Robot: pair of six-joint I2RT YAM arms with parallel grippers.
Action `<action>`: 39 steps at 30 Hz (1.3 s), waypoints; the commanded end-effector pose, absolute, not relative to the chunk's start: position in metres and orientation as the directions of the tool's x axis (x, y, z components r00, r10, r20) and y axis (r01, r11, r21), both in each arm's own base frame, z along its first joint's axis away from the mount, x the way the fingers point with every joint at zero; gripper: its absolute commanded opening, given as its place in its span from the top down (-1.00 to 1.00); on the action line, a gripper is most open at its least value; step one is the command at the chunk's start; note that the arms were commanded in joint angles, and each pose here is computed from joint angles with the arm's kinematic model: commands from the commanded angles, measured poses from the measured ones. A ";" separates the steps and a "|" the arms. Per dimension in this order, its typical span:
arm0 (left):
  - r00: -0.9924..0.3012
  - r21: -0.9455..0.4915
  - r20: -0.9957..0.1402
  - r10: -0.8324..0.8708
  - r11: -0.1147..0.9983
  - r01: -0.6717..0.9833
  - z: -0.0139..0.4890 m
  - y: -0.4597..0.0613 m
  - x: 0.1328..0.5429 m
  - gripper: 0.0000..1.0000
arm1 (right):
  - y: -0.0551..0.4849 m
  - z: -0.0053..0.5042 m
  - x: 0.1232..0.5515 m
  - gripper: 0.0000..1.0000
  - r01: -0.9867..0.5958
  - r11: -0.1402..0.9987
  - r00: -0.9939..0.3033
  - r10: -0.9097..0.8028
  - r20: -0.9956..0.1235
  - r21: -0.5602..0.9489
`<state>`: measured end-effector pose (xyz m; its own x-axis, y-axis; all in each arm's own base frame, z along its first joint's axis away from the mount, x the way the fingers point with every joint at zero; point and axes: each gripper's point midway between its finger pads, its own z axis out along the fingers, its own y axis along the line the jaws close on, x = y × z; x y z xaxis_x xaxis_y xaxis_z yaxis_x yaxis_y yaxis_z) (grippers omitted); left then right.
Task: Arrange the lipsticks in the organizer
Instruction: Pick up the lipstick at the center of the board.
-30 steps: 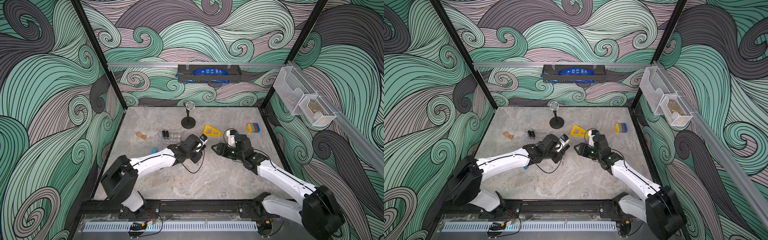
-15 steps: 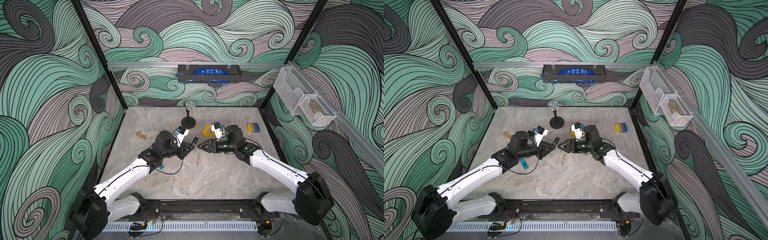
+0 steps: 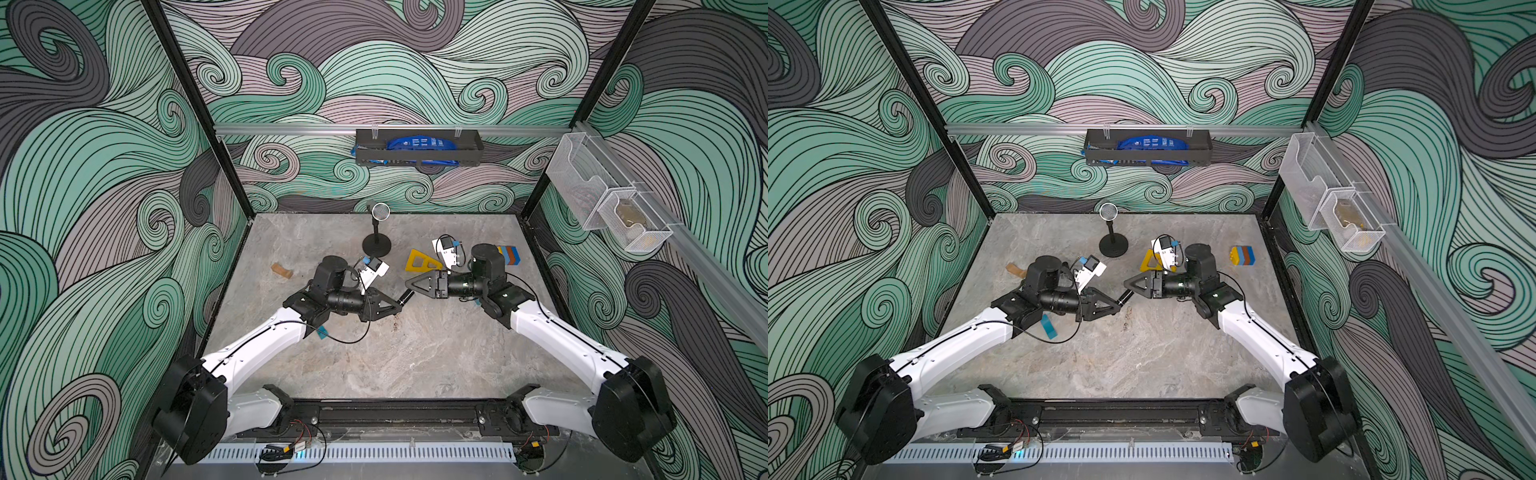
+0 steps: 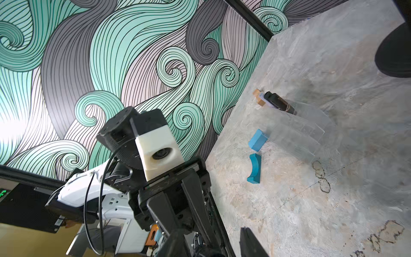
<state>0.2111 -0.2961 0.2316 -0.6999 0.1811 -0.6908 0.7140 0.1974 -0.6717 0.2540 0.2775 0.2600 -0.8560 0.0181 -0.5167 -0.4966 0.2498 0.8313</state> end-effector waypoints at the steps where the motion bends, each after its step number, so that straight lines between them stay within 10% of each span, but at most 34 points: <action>1: -0.671 -0.662 -0.722 0.169 0.114 0.741 0.258 -0.301 0.208 1.00 | 0.285 0.261 0.237 0.10 -0.511 0.166 -0.858 -0.053 -0.510 0.843; 14: -0.691 -0.682 -0.709 0.138 0.114 0.722 0.262 -0.305 0.218 0.99 | 0.291 0.259 0.228 0.30 -0.480 0.109 -0.877 -0.067 -0.475 0.871; 19: -0.676 -0.645 -0.730 0.103 0.226 0.730 0.259 -0.298 0.230 0.47 | 0.289 0.247 0.236 0.68 -0.374 0.118 -0.927 -0.011 -0.376 0.920; 27: -0.461 -0.306 -0.884 0.078 0.648 0.697 0.235 -0.243 0.260 -0.16 | 0.248 0.203 0.279 0.92 -0.050 0.264 -0.953 0.277 -0.126 0.963; 39: -0.189 0.089 -0.894 0.407 0.574 0.814 0.227 -0.282 0.229 -0.26 | 0.251 0.186 0.264 1.00 0.155 0.202 -0.955 0.281 0.094 0.967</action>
<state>0.2225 -0.2809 0.2177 -0.2623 0.3392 -0.9034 0.8181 0.5747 -0.0217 0.2666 0.2492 0.1803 -0.9569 0.2786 0.0824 0.1467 0.2189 0.9647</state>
